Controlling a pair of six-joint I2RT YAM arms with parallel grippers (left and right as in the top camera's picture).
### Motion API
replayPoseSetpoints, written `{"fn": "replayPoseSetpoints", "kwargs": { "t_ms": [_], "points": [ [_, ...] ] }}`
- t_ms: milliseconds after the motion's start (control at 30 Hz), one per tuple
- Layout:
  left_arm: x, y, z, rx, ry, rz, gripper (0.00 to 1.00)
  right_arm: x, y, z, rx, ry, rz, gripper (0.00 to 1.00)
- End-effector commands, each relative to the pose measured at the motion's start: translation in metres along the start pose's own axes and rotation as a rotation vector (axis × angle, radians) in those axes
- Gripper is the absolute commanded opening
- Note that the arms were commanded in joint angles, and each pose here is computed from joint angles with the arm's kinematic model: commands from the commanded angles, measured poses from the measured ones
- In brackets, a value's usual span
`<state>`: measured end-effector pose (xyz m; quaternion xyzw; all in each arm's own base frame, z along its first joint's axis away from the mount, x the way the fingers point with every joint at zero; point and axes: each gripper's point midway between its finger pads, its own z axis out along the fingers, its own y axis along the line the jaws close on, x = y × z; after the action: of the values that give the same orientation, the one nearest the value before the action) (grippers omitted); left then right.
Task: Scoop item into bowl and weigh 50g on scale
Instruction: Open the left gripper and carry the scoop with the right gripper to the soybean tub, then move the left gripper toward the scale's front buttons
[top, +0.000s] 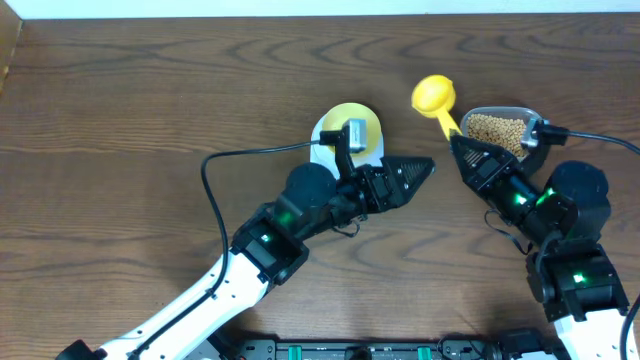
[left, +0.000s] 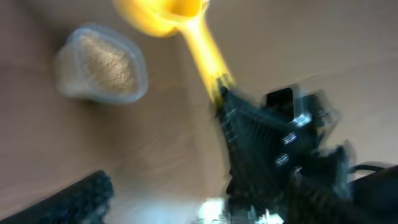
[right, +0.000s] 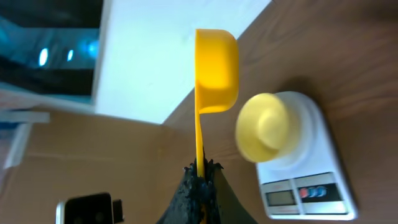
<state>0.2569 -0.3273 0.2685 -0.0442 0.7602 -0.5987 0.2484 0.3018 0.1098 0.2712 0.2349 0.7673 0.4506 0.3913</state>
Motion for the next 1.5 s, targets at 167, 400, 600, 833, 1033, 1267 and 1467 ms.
{"fn": "replayPoseSetpoints", "kwargs": {
  "t_ms": [167, 400, 600, 833, 1033, 1267, 1467],
  "points": [
    [0.028, 0.027, -0.005, -0.091, 0.155, 0.285, 0.98, -0.006, -0.014, -0.016, 0.145, 0.01, -0.151, 0.01],
    [0.022, 0.094, -0.035, -0.353, 0.219, 0.202, 0.98, -0.035, -0.018, -0.055, 0.407, -0.069, -0.289, 0.02],
    [0.001, 0.136, -0.1, -0.729, 0.291, 0.261, 0.85, -0.049, 0.0, -0.058, 0.498, 0.015, -0.382, 0.01],
    [-0.026, 0.122, -0.147, -0.975, 0.279, 0.383, 0.79, -0.06, 0.004, -0.044, 0.59, 0.156, -0.451, 0.01],
    [-0.022, 0.12, -0.145, -0.949, 0.289, 0.371, 0.8, -0.057, -0.008, -0.035, 0.642, 0.232, -0.45, 0.02],
    [-0.014, 0.116, -0.14, -0.904, 0.32, 0.347, 0.48, -0.07, -0.022, -0.043, 0.754, 0.152, -0.41, 0.02],
    [-0.012, 0.116, -0.141, -0.905, 0.329, 0.341, 0.25, -0.076, -0.03, -0.048, 0.806, 0.126, -0.424, 0.02]
  ]
}}
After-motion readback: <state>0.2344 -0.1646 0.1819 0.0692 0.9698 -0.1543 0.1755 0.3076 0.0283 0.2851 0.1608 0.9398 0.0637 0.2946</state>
